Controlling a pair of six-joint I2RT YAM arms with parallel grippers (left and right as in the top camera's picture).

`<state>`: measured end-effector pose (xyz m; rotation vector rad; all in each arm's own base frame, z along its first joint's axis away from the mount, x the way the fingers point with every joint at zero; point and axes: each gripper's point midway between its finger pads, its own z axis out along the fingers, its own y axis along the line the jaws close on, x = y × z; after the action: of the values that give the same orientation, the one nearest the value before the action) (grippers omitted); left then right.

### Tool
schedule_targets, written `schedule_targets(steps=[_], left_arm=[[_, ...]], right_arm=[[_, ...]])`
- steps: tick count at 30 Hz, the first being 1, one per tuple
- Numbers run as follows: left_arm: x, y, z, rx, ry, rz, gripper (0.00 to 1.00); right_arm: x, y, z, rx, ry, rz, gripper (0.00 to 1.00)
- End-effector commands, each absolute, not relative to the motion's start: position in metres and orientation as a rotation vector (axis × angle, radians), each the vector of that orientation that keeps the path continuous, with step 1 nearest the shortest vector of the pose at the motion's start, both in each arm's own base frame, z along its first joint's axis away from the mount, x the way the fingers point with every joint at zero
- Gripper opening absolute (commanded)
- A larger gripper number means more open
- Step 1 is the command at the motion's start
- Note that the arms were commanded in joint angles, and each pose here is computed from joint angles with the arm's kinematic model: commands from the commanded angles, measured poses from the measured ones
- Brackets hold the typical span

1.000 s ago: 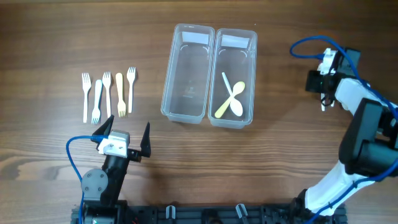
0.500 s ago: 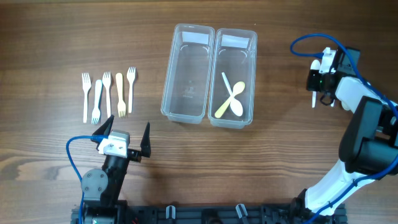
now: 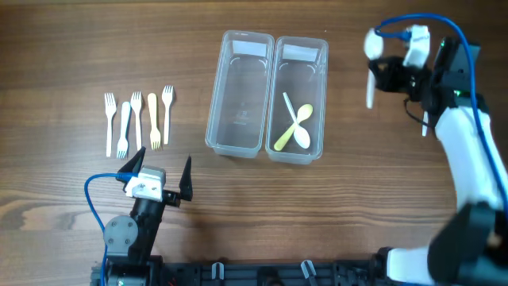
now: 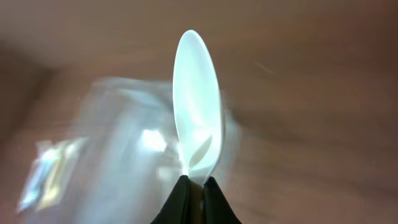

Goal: Pack container
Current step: 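Drop white spoon into right container with right gripper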

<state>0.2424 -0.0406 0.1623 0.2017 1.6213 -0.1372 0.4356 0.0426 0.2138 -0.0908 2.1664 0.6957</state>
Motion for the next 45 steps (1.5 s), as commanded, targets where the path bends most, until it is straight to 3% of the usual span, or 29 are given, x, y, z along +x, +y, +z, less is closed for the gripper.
schedule_targets(steps=[1, 10, 12, 16, 18, 23, 28, 31, 34, 40, 45], left_arm=[[0.243, -0.04, 0.16, 0.211, 1.619, -0.124, 1.0], [0.243, -0.04, 0.16, 0.211, 1.619, -0.123, 1.0], [0.243, -0.04, 0.16, 0.211, 1.62, -0.123, 1.0], [0.243, -0.04, 0.16, 0.211, 1.619, -0.124, 1.0], [0.243, -0.04, 0.16, 0.211, 1.619, -0.124, 1.0], [0.243, -0.04, 0.16, 0.211, 1.62, -0.124, 1.0], [0.243, -0.04, 0.16, 0.211, 1.619, -0.123, 1.0], [0.243, -0.04, 0.16, 0.211, 1.619, -0.124, 1.0], [0.243, -0.04, 0.16, 0.212, 1.619, -0.123, 1.0], [0.243, -0.04, 0.16, 0.211, 1.62, -0.123, 1.0], [0.243, -0.04, 0.16, 0.211, 1.619, -0.124, 1.0]], right_arm=[[0.424, 0.098, 0.241, -0.114, 2.145, 0.796, 0.04], [0.434, 0.171, 0.152, -0.052, 2.368, 0.624, 0.04], [0.435, 0.177, 0.139, -0.047, 2.395, 0.663, 0.17], [0.435, 0.176, 0.146, -0.093, 2.372, 0.651, 0.54], [0.435, 0.172, 0.171, -0.149, 2.305, 0.627, 0.58], [0.429, 0.071, 0.27, -0.004, 2.111, 0.265, 0.55], [0.388, -0.089, 0.295, 0.211, 2.091, -0.37, 0.59], [0.384, -0.135, 0.272, 0.312, 2.149, -0.408, 0.59], [0.399, -0.155, 0.213, 0.334, 2.282, -0.252, 0.6], [0.421, -0.167, 0.112, 0.339, 2.483, -0.199, 0.61], [0.425, -0.17, 0.057, 0.351, 2.577, -0.181, 0.62]])
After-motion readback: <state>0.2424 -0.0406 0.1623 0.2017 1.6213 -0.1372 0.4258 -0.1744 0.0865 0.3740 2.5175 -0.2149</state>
